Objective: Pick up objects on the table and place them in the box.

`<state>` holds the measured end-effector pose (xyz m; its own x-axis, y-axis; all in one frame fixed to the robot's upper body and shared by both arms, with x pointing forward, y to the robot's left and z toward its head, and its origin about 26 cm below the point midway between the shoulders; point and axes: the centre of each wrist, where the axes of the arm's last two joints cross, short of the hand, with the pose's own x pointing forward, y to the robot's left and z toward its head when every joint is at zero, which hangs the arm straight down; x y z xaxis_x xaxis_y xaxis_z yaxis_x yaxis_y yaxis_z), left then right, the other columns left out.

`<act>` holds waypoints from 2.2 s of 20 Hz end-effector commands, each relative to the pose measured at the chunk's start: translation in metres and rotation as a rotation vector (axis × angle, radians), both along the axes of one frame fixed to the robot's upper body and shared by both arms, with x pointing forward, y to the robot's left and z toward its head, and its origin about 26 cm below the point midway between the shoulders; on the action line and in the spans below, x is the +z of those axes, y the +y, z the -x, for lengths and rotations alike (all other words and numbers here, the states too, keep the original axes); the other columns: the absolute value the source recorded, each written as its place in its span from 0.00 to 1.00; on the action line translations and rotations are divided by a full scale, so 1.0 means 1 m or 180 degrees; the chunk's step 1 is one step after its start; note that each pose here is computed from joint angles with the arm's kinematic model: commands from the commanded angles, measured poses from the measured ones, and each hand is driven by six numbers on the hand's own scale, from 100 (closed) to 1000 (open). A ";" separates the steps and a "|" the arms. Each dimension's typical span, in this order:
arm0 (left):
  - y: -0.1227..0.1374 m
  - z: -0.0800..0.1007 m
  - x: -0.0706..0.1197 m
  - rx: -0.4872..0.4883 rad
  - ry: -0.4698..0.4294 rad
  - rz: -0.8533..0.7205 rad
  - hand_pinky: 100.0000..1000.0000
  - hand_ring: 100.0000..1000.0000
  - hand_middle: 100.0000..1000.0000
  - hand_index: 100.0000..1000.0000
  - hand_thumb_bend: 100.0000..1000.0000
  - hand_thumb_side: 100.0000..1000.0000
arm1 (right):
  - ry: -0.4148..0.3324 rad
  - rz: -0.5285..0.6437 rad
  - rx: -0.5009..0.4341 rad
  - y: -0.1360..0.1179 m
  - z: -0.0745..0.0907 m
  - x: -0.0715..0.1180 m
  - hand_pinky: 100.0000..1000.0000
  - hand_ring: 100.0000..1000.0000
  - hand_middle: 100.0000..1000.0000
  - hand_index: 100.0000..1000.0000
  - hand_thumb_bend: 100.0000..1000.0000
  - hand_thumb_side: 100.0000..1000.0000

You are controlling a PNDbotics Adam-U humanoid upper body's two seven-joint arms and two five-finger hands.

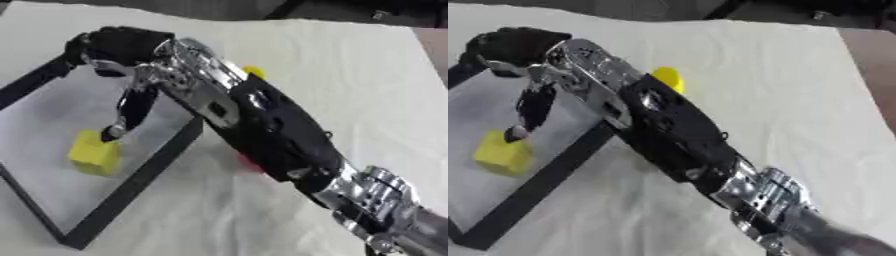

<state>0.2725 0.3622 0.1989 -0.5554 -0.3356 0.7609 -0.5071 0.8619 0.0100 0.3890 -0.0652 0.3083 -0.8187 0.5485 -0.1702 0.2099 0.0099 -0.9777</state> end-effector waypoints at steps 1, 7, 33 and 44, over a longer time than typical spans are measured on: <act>0.003 0.003 0.008 0.0064 -0.0093 -0.0048 0.75 0.78 0.79 0.89 0.62 0.66 | -0.0324 -0.0405 0.0104 -0.020 0.026 0.047 0.86 0.80 0.73 0.81 0.60 0.26; 0.008 0.005 0.005 0.0144 -0.0065 -0.0053 0.76 0.78 0.79 0.89 0.62 0.66 | -0.0635 -0.0871 0.0257 -0.066 0.083 0.104 0.87 0.80 0.72 0.81 0.59 0.29; 0.011 0.008 -0.005 0.0170 0.0117 -0.0138 0.76 0.80 0.79 0.89 0.62 0.67 | -0.0051 -0.0331 -0.0169 -0.138 0.095 0.045 0.86 0.79 0.72 0.80 0.61 0.31; 0.010 0.007 -0.006 0.0129 0.0148 -0.0148 0.76 0.81 0.79 0.89 0.61 0.67 | 0.0379 -0.0073 -0.0281 -0.158 0.090 0.016 0.86 0.79 0.72 0.80 0.59 0.29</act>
